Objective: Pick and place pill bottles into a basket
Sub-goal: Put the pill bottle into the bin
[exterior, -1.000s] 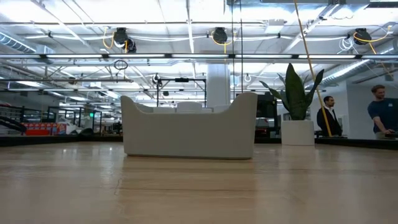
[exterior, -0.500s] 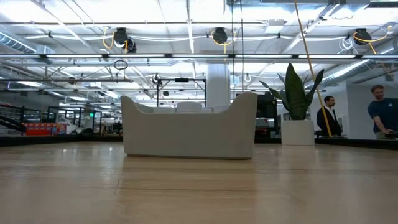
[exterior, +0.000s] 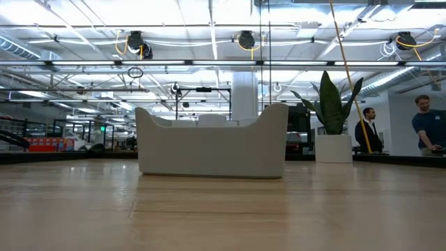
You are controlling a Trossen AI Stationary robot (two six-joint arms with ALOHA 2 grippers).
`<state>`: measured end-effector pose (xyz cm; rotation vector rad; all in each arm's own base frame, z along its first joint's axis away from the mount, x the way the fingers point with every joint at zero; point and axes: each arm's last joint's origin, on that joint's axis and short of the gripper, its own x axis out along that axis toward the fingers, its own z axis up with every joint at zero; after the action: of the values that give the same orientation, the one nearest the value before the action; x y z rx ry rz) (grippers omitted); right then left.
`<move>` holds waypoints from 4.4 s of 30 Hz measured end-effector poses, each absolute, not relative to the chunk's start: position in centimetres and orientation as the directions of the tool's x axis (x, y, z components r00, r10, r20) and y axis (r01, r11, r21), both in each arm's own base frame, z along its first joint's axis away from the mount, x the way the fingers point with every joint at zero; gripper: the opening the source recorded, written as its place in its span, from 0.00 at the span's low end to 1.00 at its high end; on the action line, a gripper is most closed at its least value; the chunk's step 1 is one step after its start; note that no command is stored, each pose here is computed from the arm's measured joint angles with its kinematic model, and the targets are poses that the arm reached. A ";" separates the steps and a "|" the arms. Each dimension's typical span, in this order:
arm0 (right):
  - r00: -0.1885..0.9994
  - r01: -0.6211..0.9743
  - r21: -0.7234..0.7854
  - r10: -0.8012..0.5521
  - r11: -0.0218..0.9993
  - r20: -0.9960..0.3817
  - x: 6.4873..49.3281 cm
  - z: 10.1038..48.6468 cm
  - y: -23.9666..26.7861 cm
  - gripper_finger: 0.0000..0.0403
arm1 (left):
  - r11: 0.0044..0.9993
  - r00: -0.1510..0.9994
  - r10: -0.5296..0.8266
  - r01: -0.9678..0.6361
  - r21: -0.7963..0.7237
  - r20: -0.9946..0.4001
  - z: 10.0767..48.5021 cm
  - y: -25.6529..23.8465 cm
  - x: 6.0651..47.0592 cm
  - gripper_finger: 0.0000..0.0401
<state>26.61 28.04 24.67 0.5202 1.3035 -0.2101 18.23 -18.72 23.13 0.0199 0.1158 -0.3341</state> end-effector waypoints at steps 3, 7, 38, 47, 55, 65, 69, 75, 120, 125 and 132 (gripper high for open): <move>0.278 0.432 0.266 0.154 0.861 -0.948 26.6 24.2 28.3 0.70 | 0.945 0.938 -0.326 0.328 -0.004 -0.121 23.1 -18.7 18.2 0.54; 0.293 0.437 0.297 0.178 0.849 -0.939 26.4 23.3 28.7 0.70 | 0.945 0.938 -0.324 0.326 -0.004 -0.120 23.1 -18.7 18.3 0.55; 0.351 0.427 0.400 0.259 0.811 -0.900 25.5 19.6 29.6 0.70 | 0.949 0.940 -0.313 0.314 -0.016 -0.131 23.0 -18.6 18.3 0.55; 0.304 0.428 0.368 0.252 0.826 -0.919 24.7 18.5 29.5 0.69 | 0.949 0.941 -0.313 0.314 -0.019 -0.131 23.0 -18.6 18.3 0.54; 0.308 0.415 0.362 0.245 0.835 -0.919 24.7 18.4 29.4 0.60 | 0.949 0.941 -0.314 0.314 -0.019 -0.131 23.0 -18.6 18.3 0.54; 0.326 0.395 0.352 0.229 0.849 -0.917 24.8 18.4 29.3 0.46 | 0.949 0.940 -0.314 0.314 -0.022 -0.131 23.0 -18.6 18.3 0.54; 0.333 0.381 0.348 0.224 0.856 -0.916 24.8 18.5 29.3 0.42 | 0.949 0.940 -0.314 0.313 -0.023 -0.131 23.0 -18.6 18.3 0.53; 0.390 0.339 0.313 0.170 0.887 -0.905 25.0 18.5 29.1 0.41 | 0.949 0.940 -0.314 0.313 -0.023 -0.131 23.0 -18.6 18.3 0.53; 0.822 0.407 -0.421 -0.526 0.811 -0.219 32.0 29.2 19.9 0.38 | 0.993 0.992 -0.113 0.115 0.027 -0.053 24.4 -17.7 17.9 0.43; 0.872 0.295 -0.319 -0.390 0.900 -0.295 33.6 30.7 16.4 0.38 | 0.989 0.988 -0.143 0.145 0.018 -0.061 25.1 -17.6 16.8 0.41; 0.888 0.159 -0.240 -0.245 0.958 -0.388 35.4 30.7 12.4 0.37 | 0.984 0.982 -0.172 0.175 0.035 -0.071 25.1 -18.0 16.1 0.42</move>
<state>35.44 12.40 30.67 -0.2045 0.4287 -0.2114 16.14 -18.01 25.09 0.0409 0.0674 -0.1749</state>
